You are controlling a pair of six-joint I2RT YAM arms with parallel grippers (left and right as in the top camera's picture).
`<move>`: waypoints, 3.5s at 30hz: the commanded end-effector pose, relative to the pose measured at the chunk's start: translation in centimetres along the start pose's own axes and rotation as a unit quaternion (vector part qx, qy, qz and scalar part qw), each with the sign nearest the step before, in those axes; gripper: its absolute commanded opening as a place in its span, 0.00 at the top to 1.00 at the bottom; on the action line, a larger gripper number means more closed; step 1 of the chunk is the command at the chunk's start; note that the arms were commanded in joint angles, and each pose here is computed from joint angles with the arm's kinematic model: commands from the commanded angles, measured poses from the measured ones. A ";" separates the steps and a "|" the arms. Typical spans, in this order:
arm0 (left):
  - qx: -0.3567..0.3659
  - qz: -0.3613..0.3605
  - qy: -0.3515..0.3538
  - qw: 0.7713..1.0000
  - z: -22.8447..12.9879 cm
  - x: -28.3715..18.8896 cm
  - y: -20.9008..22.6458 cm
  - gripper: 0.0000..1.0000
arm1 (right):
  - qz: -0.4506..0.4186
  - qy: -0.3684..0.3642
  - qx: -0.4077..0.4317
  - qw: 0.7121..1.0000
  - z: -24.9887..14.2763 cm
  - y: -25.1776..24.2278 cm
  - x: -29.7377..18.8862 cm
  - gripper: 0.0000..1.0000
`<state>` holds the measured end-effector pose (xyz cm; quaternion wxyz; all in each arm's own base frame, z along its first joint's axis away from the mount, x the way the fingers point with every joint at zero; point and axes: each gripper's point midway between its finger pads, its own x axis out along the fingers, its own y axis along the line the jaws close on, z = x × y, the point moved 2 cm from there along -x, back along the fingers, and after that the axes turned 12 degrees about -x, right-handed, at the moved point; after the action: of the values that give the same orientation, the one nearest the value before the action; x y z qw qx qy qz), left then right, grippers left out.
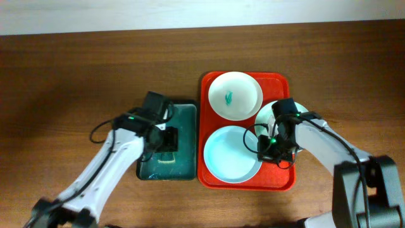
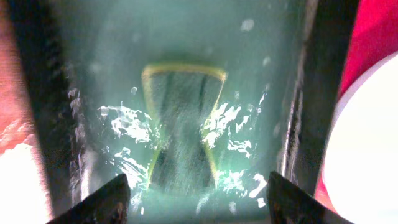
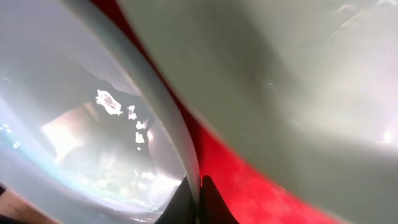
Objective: Clean dirty plates on tray and stack at the side
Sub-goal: 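Lift the light blue plate with the right gripper over the sink tray, then carry the light blue plate right and set it beside the red tray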
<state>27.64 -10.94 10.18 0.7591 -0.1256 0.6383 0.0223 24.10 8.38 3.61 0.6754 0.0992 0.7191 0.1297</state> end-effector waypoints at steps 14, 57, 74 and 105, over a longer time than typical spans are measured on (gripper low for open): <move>-0.102 -0.092 -0.258 0.956 0.8 -17.9 5.9 0.01 | -0.144 -0.351 -0.272 0.884 7.7 20.0 -6.6 0.96; -0.103 -0.090 -0.255 0.957 0.7 -17.8 6.0 0.01 | 0.163 -0.274 -0.187 0.929 6.6 19.3 -14.8 0.96; -0.103 -0.090 -0.255 0.957 0.7 -17.8 6.0 0.01 | -0.056 -0.205 0.501 0.839 -1.6 -26.8 -15.6 0.96; -0.103 -0.090 -0.255 0.957 0.7 -17.8 6.0 0.01 | -0.125 -0.132 0.054 0.982 7.6 -16.0 -7.3 0.52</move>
<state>23.83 -2.77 25.91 0.8738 -0.2501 0.4135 0.0548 33.01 -8.48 6.85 0.7859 0.0714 0.6142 -0.0048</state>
